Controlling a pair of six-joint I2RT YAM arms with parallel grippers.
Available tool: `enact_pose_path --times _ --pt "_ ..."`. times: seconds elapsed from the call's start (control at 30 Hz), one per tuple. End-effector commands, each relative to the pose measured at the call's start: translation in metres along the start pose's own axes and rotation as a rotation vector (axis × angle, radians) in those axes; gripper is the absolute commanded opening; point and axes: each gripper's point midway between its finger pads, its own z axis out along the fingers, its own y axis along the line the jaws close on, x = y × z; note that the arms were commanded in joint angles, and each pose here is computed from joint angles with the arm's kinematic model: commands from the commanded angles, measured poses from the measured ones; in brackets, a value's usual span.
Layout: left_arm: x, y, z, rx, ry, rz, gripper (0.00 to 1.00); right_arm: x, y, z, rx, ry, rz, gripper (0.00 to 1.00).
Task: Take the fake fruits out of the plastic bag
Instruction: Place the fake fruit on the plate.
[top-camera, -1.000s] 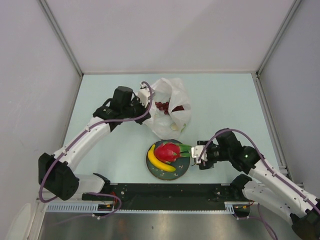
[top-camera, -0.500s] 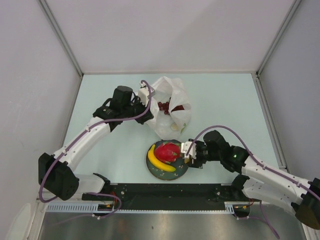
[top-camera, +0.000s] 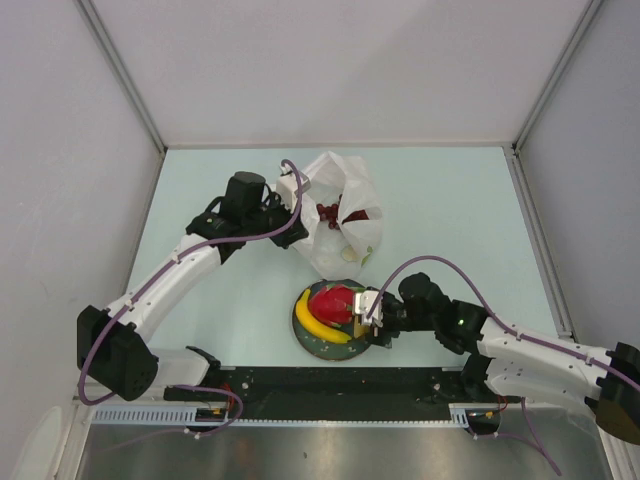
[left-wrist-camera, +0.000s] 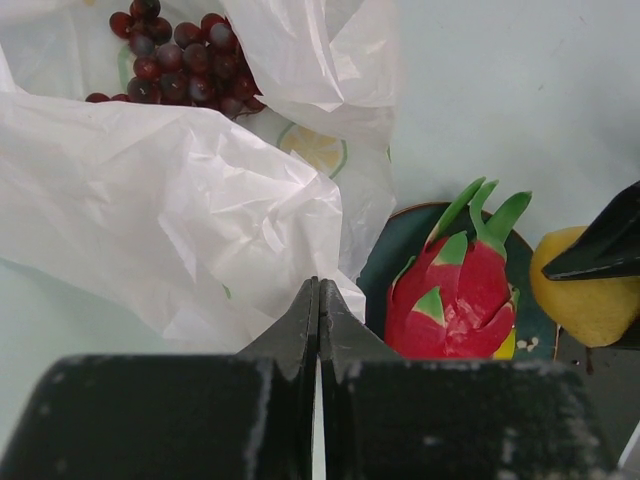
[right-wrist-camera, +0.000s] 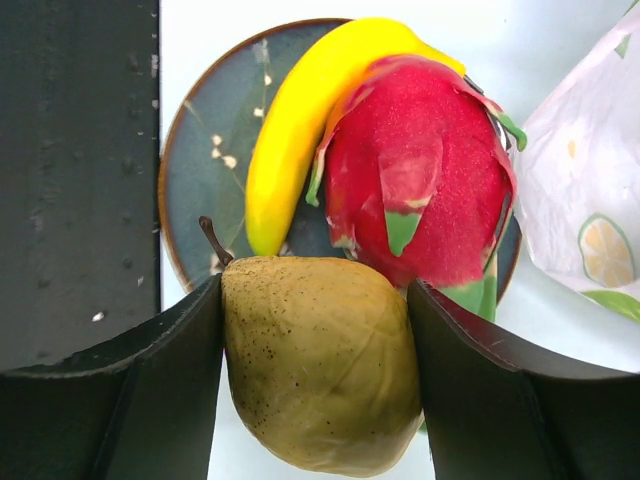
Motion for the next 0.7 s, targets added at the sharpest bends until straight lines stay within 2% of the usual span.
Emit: enact_pose_path --times 0.0,0.23,0.47,0.53,0.57,0.67 --pt "-0.004 0.003 -0.003 -0.011 -0.008 0.015 0.00 -0.021 -0.012 0.017 0.051 -0.139 -0.068 0.00" --pt "0.004 0.003 -0.003 -0.013 0.023 0.011 0.00 -0.023 -0.004 0.032 0.092 -0.206 -0.073 0.00" --pt "0.008 0.005 0.000 -0.013 0.036 0.010 0.00 -0.008 0.004 0.034 0.084 -0.179 -0.059 0.04" --pt "0.008 0.004 0.001 -0.007 0.038 0.005 0.00 -0.009 0.005 0.033 0.079 -0.181 -0.065 0.11" --pt "0.008 0.004 0.001 -0.006 0.038 0.004 0.00 -0.009 0.005 0.032 0.078 -0.180 -0.067 0.21" --pt "0.006 0.004 0.001 -0.005 0.032 0.008 0.01 -0.008 0.006 0.032 0.071 -0.171 -0.073 0.37"
